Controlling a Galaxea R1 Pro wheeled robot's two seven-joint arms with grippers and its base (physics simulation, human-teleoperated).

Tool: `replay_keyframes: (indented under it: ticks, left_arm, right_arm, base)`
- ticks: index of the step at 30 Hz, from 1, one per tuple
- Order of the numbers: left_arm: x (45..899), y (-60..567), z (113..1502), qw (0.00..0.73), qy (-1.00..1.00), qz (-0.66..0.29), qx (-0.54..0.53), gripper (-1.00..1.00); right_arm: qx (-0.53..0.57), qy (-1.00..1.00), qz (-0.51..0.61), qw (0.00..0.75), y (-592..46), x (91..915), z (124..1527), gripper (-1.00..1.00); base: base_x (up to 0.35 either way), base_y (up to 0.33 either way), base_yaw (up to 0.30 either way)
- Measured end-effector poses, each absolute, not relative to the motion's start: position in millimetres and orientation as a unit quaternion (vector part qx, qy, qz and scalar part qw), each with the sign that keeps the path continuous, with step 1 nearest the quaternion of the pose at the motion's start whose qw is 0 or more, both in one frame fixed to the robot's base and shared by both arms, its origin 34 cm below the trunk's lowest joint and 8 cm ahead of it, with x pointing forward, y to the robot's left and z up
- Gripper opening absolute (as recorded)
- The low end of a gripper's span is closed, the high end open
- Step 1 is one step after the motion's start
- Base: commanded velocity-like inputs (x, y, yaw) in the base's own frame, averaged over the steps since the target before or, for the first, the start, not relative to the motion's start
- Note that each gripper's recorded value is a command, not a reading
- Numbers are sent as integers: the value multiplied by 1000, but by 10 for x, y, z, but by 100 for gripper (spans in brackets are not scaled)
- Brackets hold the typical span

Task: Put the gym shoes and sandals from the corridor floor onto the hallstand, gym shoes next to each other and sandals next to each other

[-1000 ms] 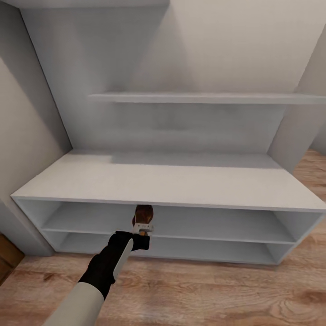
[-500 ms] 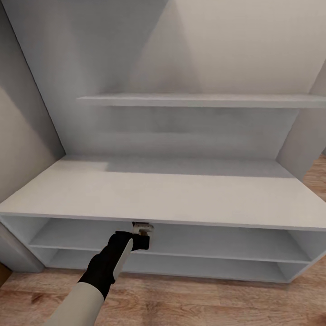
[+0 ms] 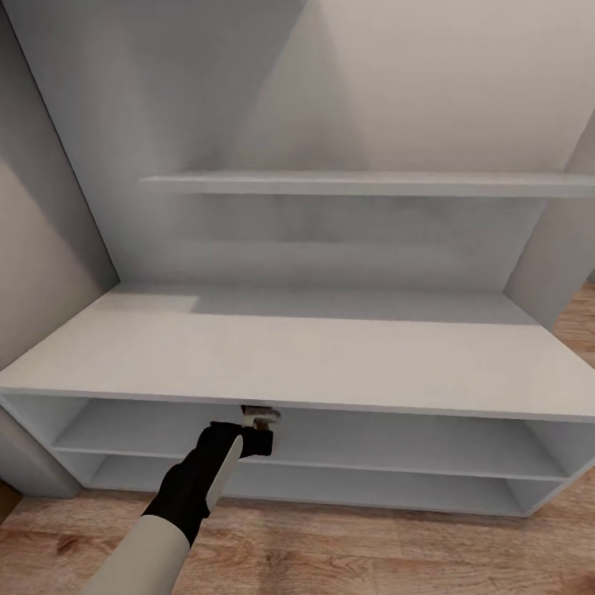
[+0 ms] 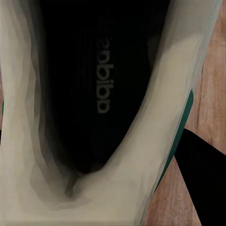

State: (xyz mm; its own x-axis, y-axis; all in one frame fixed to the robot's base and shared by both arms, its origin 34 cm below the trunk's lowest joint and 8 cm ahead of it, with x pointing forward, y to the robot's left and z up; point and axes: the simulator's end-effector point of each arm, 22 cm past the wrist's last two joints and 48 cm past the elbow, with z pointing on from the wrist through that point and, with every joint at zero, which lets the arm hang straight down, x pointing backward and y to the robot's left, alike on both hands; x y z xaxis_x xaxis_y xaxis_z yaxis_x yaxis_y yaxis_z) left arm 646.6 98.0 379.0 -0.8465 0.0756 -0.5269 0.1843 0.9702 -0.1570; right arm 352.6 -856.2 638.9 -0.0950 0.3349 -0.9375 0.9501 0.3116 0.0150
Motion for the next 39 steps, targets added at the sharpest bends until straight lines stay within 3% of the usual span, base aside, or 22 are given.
replay_keyframes:
  ticks: [1, 2, 18, 39]
  left_arm:
    - [6466, 982, 3789, 269, 956, -101, 68, -100]
    - [6466, 983, 3789, 269, 956, -101, 68, 100]
    - [6472, 990, 3794, 269, 955, -101, 67, 100]
    - [6471, 986, 3790, 269, 955, -102, 67, 100]
  right_arm:
    - [485, 662, -330, 466, -8563, 3524, 6390, -100]
    - [485, 662, -330, 466, -8563, 3525, 6391, -100]
    - [485, 662, -330, 466, -8564, 3524, 6391, -100]
    - [485, 662, -330, 466, -8564, 3527, 6389, -100]
  base:
    - [0, 0, 0]
    - [0, 0, 0]
    - [0, 0, 0]
    - [-325, 0, 0]
